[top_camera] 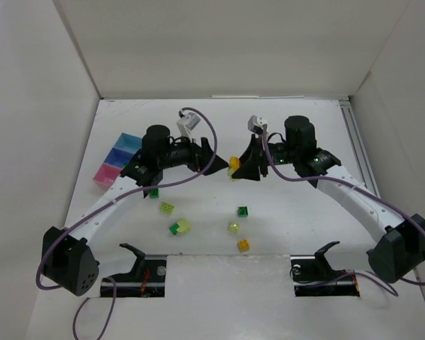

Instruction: Sort the legos into containers by color

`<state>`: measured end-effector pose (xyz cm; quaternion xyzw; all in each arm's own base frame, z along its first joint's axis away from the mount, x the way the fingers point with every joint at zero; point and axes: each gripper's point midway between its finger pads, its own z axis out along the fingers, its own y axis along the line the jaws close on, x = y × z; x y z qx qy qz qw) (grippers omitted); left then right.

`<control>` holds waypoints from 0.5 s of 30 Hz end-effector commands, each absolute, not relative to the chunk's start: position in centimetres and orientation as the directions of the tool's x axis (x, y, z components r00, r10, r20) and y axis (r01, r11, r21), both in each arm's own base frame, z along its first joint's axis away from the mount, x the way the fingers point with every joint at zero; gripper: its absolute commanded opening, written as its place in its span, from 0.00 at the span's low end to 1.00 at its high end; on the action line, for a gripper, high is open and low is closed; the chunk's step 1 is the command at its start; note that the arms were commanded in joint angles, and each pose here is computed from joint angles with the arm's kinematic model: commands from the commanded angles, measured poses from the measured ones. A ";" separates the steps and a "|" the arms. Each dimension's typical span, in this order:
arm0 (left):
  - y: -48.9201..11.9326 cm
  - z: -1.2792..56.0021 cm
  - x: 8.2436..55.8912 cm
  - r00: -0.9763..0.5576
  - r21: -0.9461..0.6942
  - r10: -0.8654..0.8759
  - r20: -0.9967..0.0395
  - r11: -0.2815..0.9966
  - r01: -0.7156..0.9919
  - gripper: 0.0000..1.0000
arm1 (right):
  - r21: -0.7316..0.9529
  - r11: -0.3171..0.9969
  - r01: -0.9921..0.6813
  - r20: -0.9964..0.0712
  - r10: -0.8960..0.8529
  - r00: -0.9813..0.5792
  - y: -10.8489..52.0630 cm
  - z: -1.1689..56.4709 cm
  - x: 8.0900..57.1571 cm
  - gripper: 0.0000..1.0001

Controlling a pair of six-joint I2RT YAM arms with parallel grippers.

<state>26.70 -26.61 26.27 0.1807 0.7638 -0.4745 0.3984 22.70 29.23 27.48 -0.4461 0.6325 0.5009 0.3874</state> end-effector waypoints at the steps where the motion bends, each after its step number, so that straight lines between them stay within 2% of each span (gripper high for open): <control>1: -29.7 29.5 22.4 -0.477 -0.472 -0.034 -0.878 0.221 0.853 0.99 | 0.128 -0.036 -0.991 -0.989 -0.083 -0.124 29.6 32.6 21.6 0.00; 3: -30.4 30.2 21.7 -0.448 -0.447 -0.037 -0.893 0.180 0.876 0.99 | 0.129 -0.055 -0.990 -0.989 -0.078 -0.124 29.6 32.9 21.3 0.00; 8: -30.4 30.1 21.7 -0.435 -0.436 -0.045 -0.899 0.176 0.883 0.90 | 0.147 -0.081 -0.986 -0.987 -0.078 -0.141 29.5 32.9 20.5 0.00; 13: -30.5 30.5 20.4 -0.408 -0.410 -0.043 -0.912 0.098 0.907 0.89 | 0.162 -0.128 -0.979 -0.985 -0.084 -0.152 29.6 32.7 20.1 0.00; 15: -30.6 30.3 20.4 -0.415 -0.416 -0.035 -0.909 0.092 0.905 0.84 | 0.154 -0.138 -0.979 -0.986 -0.079 -0.144 29.6 33.1 20.0 0.00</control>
